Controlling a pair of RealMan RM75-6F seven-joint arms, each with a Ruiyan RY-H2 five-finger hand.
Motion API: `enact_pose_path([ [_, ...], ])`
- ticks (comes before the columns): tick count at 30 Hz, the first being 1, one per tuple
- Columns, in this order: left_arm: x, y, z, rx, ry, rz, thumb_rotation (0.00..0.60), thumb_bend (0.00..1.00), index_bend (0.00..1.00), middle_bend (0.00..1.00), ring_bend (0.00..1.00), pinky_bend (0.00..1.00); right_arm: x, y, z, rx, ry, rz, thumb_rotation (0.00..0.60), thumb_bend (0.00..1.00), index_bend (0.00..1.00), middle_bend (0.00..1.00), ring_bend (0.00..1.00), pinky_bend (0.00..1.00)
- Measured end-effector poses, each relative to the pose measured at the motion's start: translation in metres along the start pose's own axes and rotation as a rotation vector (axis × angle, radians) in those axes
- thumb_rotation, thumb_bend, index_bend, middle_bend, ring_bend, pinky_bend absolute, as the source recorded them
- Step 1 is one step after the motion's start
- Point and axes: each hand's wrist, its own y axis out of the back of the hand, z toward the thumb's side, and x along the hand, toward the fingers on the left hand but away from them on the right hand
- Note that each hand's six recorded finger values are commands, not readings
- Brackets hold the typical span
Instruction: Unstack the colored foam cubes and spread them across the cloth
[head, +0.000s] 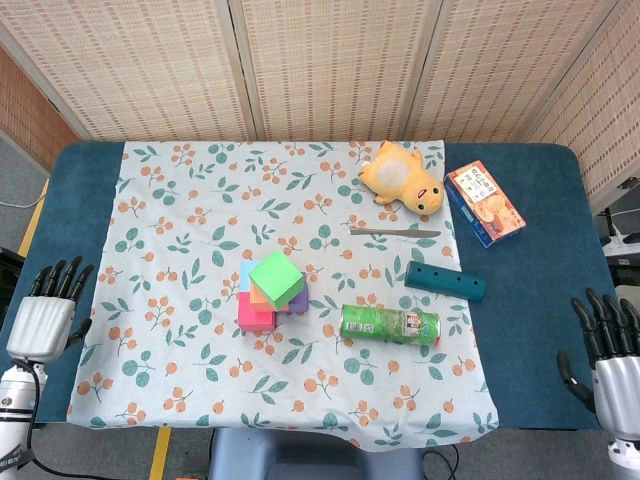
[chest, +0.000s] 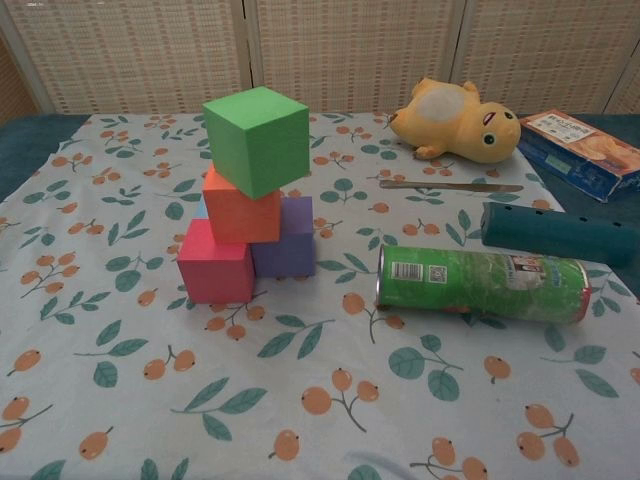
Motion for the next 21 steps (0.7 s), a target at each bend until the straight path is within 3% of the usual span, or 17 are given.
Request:
enact_pose_path([
  [8,-0.002,0.002,0.008,-0.012,-0.005,0.013,0.6,0.31,0.04,0.0,0.0,0.12,0.003,0.001,0.0,-0.002,0.005,0.008,0.6,0.34,0.0,0.0,0.0,0.0],
  [12,-0.001,0.01,0.01,-0.023,-0.003,0.022,0.6,0.31,0.0,0.0,0.0,0.12,0.003,0.006,0.0,-0.006,0.011,-0.01,0.6,0.18,0.0,0.0,0.0,0.0],
  [14,0.001,0.014,0.011,-0.036,-0.003,0.021,0.6,0.31,0.0,0.0,0.0,0.12,0.004,0.008,0.0,-0.007,0.011,-0.022,0.6,0.15,0.0,0.0,0.0,0.0],
  [21,0.009,0.031,0.028,-0.111,-0.041,-0.009,0.6,0.31,0.0,0.0,0.0,0.13,0.008,0.027,-0.002,0.0,-0.009,-0.147,0.6,0.18,0.0,0.0,0.0,0.0],
])
